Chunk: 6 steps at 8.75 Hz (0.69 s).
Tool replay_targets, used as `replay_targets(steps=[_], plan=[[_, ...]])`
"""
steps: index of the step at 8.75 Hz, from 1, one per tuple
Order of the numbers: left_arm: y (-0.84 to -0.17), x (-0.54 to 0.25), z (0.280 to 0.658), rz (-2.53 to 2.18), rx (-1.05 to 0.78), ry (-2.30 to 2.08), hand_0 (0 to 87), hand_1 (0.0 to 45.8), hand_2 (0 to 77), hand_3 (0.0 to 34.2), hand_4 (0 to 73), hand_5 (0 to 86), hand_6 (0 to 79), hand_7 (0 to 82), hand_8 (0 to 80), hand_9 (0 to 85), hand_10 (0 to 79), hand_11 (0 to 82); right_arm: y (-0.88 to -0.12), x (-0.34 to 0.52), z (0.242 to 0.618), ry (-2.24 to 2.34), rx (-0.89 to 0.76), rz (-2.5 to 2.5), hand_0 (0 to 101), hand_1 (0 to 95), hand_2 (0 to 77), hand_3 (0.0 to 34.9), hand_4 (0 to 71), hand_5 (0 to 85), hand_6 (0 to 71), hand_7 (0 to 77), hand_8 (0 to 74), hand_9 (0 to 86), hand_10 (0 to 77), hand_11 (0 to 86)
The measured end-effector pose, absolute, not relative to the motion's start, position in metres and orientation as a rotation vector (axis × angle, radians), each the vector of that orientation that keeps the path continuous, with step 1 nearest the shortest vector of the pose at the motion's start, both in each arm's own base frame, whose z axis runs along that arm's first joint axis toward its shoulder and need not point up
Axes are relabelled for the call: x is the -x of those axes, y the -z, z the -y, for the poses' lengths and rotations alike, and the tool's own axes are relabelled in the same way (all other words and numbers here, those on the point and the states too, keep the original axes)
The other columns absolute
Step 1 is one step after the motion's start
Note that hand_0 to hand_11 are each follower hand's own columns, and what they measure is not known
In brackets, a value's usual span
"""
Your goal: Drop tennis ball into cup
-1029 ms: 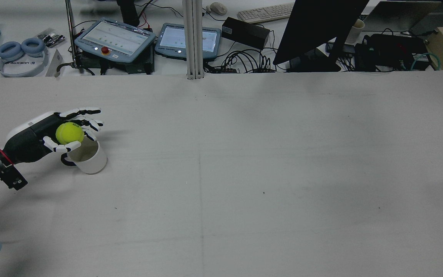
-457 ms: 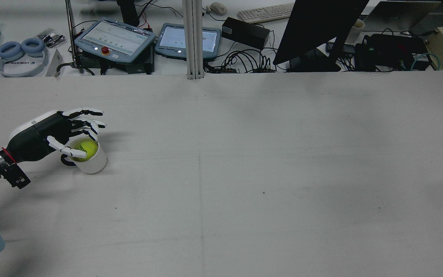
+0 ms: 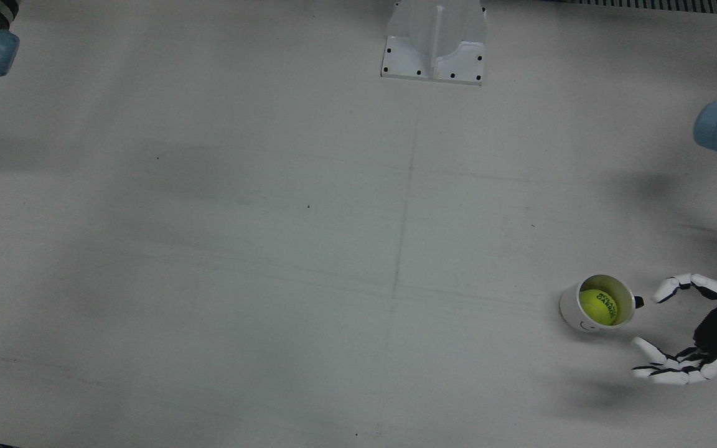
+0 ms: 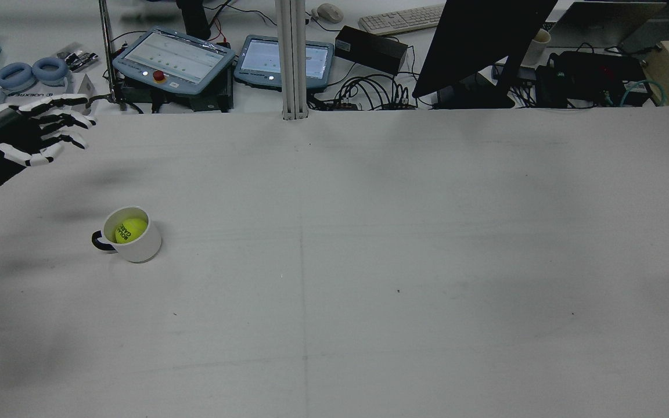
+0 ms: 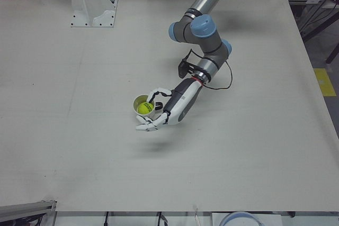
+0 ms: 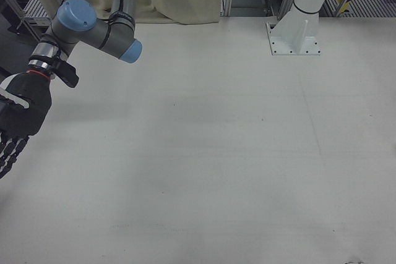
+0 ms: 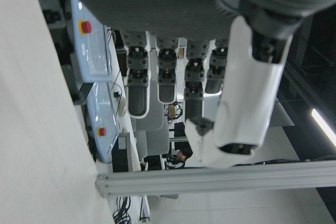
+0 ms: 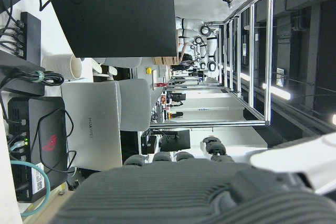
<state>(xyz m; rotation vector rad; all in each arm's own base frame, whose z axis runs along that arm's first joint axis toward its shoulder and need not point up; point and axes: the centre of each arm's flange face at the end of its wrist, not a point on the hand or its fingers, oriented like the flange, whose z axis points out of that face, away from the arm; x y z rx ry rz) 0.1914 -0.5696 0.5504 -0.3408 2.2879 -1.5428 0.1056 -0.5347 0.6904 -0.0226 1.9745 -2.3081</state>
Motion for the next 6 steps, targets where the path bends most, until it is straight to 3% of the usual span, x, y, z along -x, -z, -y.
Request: replay_targets(steps=[1, 2, 3, 4, 5, 6], plan=[[-0.557, -0.134, 0.585, -2.317, 0.227, 1.603, 79.3, 25.1, 56.7, 0.0, 19.1, 20.7, 46.4, 32.7, 23.5, 24.5, 28.4, 44.2, -0.69, -0.106, 0.535, 2.308, 0.023, -1.974, 0, 0.5, 0.5, 0.0, 0.0, 0.0, 0.0, 0.5, 0.0, 0.0, 0.0, 0.5], [-0.561, -0.092, 0.593, -2.336, 0.144, 1.64, 73.8, 25.1, 59.5, 0.0, 19.1, 20.7, 48.0, 32.7, 23.5, 24.5, 28.9, 45.3, -0.69, -0.106, 0.535, 2.308, 0.023, -1.974, 0, 0.5, 0.5, 0.0, 0.0, 0.0, 0.0, 0.5, 0.0, 0.0, 0.0, 0.5], [-0.563, -0.066, 0.597, -2.346, 0.091, 1.664, 73.8, 25.1, 59.5, 0.0, 19.1, 20.7, 48.0, 32.7, 23.5, 24.5, 28.9, 45.3, -0.69, -0.106, 0.535, 2.308, 0.023, -1.975, 0, 0.5, 0.5, 0.0, 0.0, 0.0, 0.0, 0.5, 0.0, 0.0, 0.0, 0.5], [-0.565, -0.049, 0.598, -2.35, 0.058, 1.681, 59.6, 24.0, 54.0, 0.0, 18.0, 18.5, 44.7, 30.5, 21.3, 21.3, 25.6, 39.8, -0.69, -0.106, 0.535, 2.308, 0.023, -1.974, 0, 0.5, 0.5, 0.0, 0.0, 0.0, 0.0, 0.5, 0.0, 0.0, 0.0, 0.5], [-0.566, -0.041, 0.599, -2.352, 0.042, 1.69, 59.5, 24.0, 54.0, 0.0, 18.0, 18.5, 44.7, 27.8, 21.3, 18.0, 25.6, 39.8, -0.69, -0.106, 0.535, 2.308, 0.023, -1.974, 0, 0.5, 0.5, 0.0, 0.0, 0.0, 0.0, 0.5, 0.0, 0.0, 0.0, 0.5], [-0.566, -0.038, 0.598, -2.346, 0.037, 1.699, 57.9, 24.0, 52.9, 0.0, 16.9, 16.4, 36.0, 27.8, 21.3, 18.0, 25.6, 39.8, -0.69, -0.106, 0.535, 2.308, 0.023, -1.974, 0, 0.5, 0.5, 0.0, 0.0, 0.0, 0.0, 0.5, 0.0, 0.0, 0.0, 0.5]])
